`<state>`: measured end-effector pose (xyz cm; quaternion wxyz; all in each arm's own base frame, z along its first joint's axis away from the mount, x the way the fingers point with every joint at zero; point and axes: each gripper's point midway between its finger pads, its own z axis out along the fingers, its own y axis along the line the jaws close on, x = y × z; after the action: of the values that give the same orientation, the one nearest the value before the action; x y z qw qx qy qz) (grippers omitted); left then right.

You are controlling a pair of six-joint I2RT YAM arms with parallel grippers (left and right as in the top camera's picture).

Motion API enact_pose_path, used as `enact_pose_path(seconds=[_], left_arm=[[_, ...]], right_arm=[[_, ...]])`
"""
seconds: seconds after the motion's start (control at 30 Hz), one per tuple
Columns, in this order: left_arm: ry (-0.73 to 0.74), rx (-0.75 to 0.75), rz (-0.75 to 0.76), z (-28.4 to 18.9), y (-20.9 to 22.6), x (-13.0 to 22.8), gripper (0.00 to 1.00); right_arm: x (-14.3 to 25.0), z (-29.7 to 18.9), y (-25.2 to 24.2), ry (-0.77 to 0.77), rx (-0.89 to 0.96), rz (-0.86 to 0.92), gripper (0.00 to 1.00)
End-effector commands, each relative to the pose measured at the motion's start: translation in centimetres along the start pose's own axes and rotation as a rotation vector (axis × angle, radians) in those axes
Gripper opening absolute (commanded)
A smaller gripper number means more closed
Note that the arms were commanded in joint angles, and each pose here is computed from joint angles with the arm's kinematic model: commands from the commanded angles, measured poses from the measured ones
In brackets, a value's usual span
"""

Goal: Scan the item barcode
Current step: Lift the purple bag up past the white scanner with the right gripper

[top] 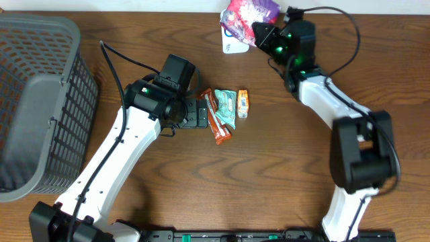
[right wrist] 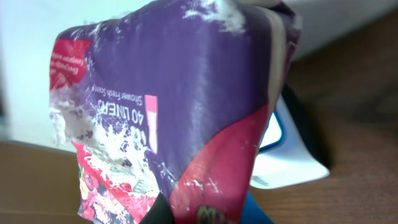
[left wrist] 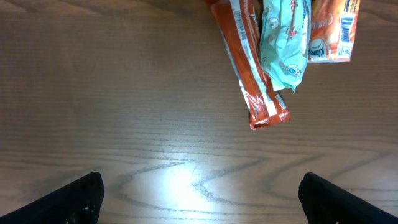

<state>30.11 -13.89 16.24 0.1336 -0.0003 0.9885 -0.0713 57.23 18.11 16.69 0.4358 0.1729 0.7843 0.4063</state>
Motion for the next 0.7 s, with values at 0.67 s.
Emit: enact_pose_path(seconds=[0.67], left_arm=[[0.004, -0.011, 0.013, 0.2, 0.2, 0.0, 1.00]], right_arm=[[-8.7, -2.8, -7.2, 0.066, 0.128, 0.093, 0.01]])
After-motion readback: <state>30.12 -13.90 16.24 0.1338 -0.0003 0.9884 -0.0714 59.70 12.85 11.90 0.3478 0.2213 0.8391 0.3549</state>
